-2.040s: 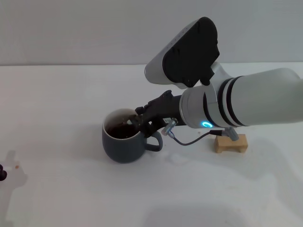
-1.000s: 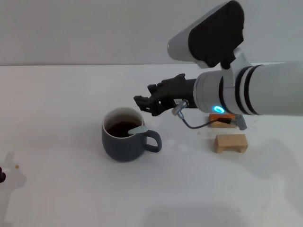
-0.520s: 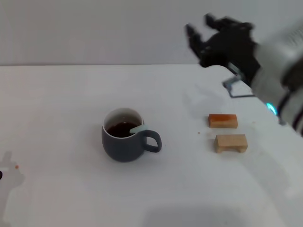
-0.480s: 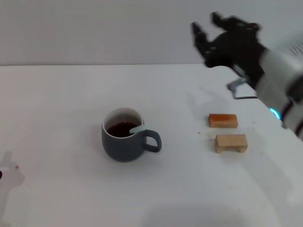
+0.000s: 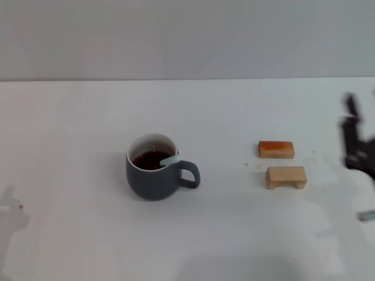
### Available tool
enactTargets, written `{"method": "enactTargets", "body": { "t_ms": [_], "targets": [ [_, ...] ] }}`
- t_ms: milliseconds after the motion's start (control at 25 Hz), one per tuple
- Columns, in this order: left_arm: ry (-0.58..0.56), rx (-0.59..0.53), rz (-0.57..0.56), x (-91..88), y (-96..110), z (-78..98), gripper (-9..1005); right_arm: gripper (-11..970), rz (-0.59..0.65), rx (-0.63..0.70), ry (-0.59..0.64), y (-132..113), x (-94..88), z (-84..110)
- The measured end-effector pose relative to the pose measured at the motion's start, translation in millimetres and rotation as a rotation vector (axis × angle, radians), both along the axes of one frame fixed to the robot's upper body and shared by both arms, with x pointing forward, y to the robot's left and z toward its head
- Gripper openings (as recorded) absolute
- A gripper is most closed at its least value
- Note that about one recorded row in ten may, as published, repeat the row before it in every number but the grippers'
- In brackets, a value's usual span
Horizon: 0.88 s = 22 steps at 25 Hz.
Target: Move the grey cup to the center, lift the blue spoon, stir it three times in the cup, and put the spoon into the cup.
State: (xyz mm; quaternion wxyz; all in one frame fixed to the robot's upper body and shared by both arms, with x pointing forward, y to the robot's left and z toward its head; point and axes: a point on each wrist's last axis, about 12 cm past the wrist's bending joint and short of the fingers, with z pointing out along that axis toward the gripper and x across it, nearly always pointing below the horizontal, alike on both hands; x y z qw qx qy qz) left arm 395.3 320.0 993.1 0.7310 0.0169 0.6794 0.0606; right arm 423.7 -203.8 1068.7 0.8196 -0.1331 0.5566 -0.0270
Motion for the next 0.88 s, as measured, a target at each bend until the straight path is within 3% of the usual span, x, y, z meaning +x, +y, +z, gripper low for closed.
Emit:
{"method": "enactTargets", "body": {
  "t_ms": [40,240,520,600,800,880],
  "targets": [
    [-0.001,0.000,0.000,0.0,0,0.0,-1,414,-0.095,0.069,-0.003,-16,-12.8,-8.2],
    [-0.001,0.008,0.001,0.8,2,0.2,-1,415,-0.265,0.125,0.091,-45,-29.6,-31.2],
    [-0.003,0.009,-0.002,2.2,1,0.6,-2,473,-0.233,0.300,0.124,-64,-41.2,-46.1],
    [-0.004,0.009,-0.002,2.4,1,0.7,-2,501,-0.218,0.297,0.117,-65,-42.9,-47.4],
    [-0.005,0.009,-0.003,2.9,1,0.9,-2,711,-0.198,0.273,0.097,-64,-44.6,-46.8],
    [-0.005,0.011,-0.003,3.0,1,0.9,-2,711,-0.189,0.261,0.094,-64,-44.4,-47.2]
  ]
}}
